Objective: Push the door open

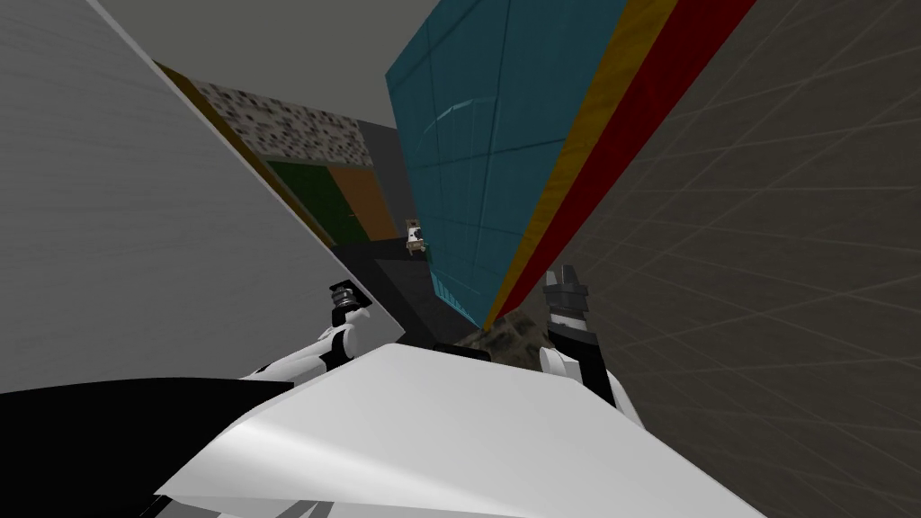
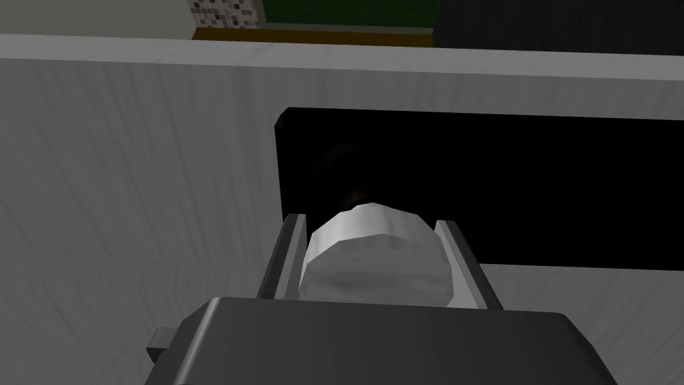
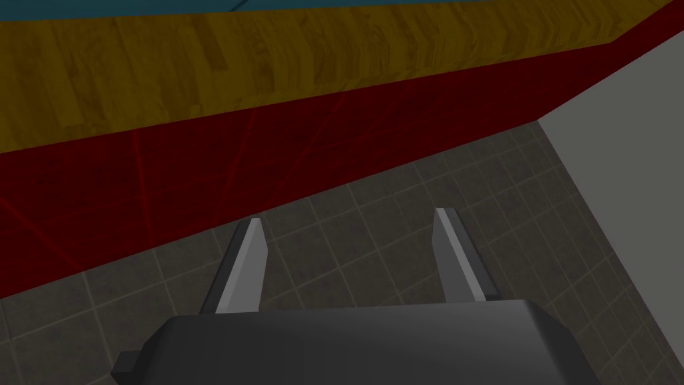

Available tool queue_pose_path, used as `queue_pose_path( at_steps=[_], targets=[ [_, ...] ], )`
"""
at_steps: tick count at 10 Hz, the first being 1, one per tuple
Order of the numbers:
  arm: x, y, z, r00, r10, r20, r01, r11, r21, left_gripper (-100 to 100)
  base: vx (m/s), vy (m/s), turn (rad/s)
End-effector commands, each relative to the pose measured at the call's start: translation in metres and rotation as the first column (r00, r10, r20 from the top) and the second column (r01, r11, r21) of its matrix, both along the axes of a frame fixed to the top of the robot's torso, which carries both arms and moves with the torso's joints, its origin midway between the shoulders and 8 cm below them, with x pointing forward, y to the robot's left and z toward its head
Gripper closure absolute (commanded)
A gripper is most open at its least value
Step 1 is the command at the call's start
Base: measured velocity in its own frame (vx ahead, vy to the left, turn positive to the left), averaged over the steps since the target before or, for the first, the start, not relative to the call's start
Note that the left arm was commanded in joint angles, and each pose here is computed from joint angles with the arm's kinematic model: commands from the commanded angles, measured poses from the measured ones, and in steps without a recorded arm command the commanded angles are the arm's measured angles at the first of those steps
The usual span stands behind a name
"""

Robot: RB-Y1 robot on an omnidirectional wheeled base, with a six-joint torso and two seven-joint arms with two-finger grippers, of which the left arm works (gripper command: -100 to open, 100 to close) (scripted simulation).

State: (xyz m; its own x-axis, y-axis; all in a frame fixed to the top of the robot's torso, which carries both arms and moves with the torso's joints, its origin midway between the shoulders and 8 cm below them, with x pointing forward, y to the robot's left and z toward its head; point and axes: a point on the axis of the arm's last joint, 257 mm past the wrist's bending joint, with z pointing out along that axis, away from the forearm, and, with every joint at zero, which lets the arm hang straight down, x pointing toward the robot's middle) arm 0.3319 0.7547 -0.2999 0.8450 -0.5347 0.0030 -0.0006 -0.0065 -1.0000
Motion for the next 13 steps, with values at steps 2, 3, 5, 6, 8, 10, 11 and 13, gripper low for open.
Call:
queue_pose_path(
  at_steps=[2,3,5,6,8,10,11,13],
  targets=[
    [-0.010,0.006,0.003,0.9999,0.016,0.001,-0.016,0.9999,0.006,100,0.052,0.020,-0.017],
    [-0.020,0.012,0.003,0.9993,0.038,0.001,-0.038,0.9993,0.006,100,0.044,0.012,-0.060],
    [-0.034,0.020,0.003,0.9977,0.067,0.001,-0.067,0.9977,0.006,100,0.103,0.015,-0.047],
    [-0.045,0.026,0.004,0.9960,0.089,0.001,-0.089,0.9960,0.006,100,0.113,0.044,-0.050],
    [-0.045,0.023,-0.001,0.9962,0.086,-0.007,-0.086,0.9963,-0.001,100,0.069,0.025,0.000],
    [-0.058,0.032,0.004,0.9917,0.129,0.003,-0.129,0.9916,0.010,100,0.017,0.149,-0.084],
    [-0.064,0.035,0.005,0.9890,0.147,0.006,-0.148,0.9890,0.014,100,0.011,0.120,-0.073],
    [-0.072,0.038,0.003,0.9853,0.171,0.004,-0.171,0.9852,0.013,100,0.009,0.118,-0.061]
  ],
)
